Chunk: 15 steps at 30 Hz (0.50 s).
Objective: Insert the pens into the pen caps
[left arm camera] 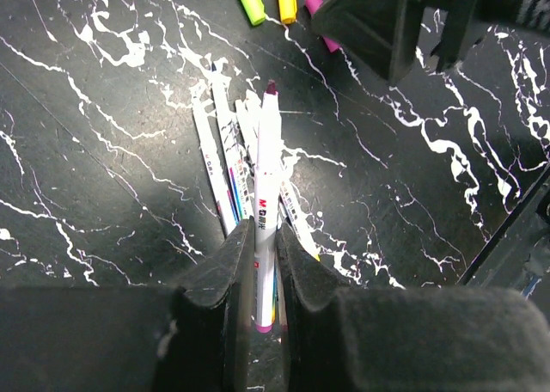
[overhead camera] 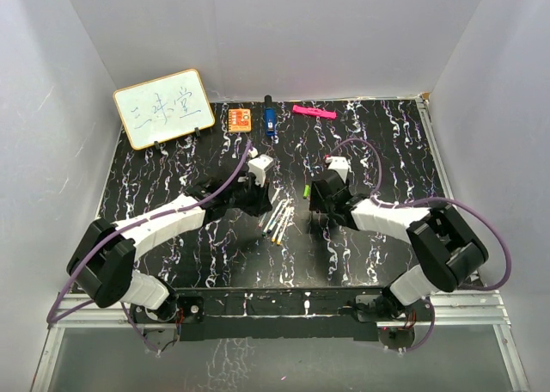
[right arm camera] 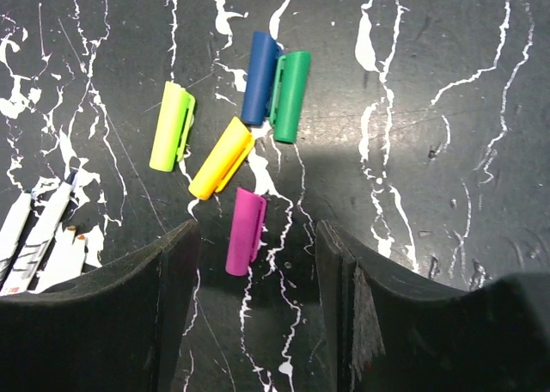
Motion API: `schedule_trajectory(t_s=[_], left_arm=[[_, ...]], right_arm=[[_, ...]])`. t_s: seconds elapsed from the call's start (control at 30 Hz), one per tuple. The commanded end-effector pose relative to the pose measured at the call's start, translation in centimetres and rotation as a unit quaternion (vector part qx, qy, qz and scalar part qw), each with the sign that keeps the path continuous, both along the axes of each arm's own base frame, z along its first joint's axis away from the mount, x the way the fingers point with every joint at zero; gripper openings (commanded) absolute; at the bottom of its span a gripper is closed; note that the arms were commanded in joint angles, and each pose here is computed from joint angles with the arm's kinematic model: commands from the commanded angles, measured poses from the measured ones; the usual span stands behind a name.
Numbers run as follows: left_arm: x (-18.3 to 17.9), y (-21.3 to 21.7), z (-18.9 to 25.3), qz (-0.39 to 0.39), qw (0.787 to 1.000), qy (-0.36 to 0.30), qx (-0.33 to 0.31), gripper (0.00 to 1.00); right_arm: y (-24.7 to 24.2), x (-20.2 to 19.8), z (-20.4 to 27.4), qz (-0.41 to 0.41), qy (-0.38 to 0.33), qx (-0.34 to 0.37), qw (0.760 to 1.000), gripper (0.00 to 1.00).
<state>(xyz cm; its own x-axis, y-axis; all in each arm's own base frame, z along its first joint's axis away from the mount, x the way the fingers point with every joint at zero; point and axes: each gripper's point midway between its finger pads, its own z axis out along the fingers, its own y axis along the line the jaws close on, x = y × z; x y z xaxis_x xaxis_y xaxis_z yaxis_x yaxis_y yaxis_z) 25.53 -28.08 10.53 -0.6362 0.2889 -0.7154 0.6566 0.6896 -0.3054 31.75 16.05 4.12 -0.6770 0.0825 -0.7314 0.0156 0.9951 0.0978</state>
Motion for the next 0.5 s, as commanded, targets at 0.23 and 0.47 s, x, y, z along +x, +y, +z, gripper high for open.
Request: schedule_trajectory(t_s=[0.23, 0.47], left_arm=[[-0.2, -0.7, 1.9, -0.012, 0.999, -0.020, -0.031, 0.00], [-0.1, -0.6, 1.9, -0.008, 0.999, -0.021, -0.029, 0.00]], right_arm=[[1.3, 1.4, -0.1, -0.018, -0.003, -0.029, 0.999, 0.52], [1.0, 1.3, -0.7, -0.022, 0.006, -0.040, 0.999, 0.51]])
